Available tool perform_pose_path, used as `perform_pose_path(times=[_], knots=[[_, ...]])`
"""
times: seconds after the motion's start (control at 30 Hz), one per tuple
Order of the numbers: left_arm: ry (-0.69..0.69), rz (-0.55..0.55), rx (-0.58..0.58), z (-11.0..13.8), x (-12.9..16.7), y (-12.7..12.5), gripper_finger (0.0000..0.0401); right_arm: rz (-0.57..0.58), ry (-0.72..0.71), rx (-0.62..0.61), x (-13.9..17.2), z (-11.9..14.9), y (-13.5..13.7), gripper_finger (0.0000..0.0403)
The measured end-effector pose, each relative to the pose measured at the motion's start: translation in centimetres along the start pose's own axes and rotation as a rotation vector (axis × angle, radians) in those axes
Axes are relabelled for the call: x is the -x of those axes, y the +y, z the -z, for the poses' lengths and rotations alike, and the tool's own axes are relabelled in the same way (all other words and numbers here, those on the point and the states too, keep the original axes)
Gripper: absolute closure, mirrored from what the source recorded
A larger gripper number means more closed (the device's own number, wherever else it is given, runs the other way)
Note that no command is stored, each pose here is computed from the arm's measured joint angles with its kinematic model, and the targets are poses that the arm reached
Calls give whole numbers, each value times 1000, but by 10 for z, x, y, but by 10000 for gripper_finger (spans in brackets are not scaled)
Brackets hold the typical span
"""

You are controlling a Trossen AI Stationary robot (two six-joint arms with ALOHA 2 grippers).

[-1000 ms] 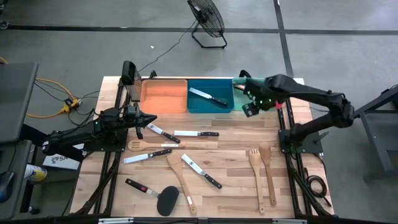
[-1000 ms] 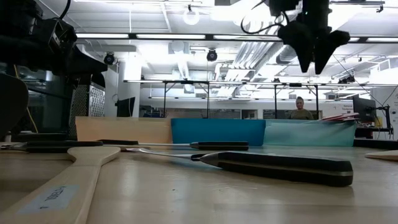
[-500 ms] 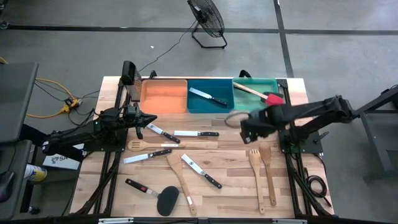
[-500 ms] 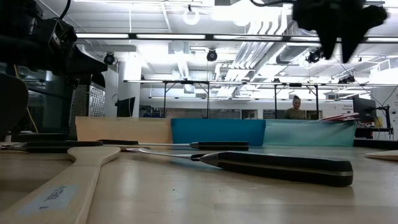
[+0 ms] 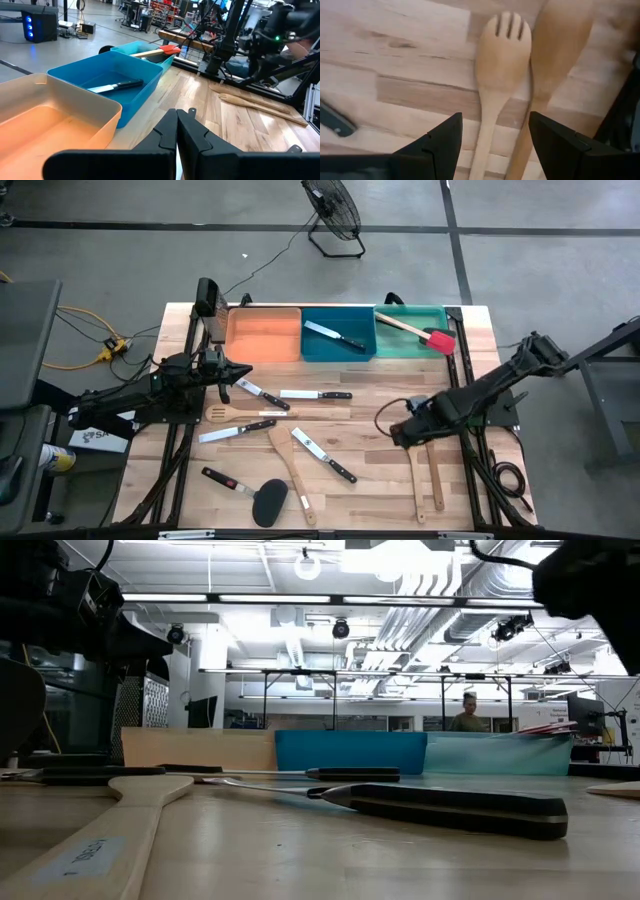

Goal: Pick & Place Kitchen Items
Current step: Put the wooden serving spoon into the orange bin

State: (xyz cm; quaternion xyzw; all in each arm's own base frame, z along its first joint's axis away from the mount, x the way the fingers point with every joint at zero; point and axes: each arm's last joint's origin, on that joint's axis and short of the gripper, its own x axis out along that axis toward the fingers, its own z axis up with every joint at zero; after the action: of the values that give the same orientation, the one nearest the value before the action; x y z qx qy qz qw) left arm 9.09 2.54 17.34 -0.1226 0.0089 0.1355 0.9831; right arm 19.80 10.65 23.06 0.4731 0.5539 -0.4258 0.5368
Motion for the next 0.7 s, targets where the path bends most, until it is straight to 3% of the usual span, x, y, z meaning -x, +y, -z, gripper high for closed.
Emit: perform_pose_path(times=[0.4,0.7], knots=[[0,0,0,0,0,0,401,81,31,-94,-45,36,20,183],[0,0,0,0,0,0,401,129,2,-110,-75,43,30,183]])
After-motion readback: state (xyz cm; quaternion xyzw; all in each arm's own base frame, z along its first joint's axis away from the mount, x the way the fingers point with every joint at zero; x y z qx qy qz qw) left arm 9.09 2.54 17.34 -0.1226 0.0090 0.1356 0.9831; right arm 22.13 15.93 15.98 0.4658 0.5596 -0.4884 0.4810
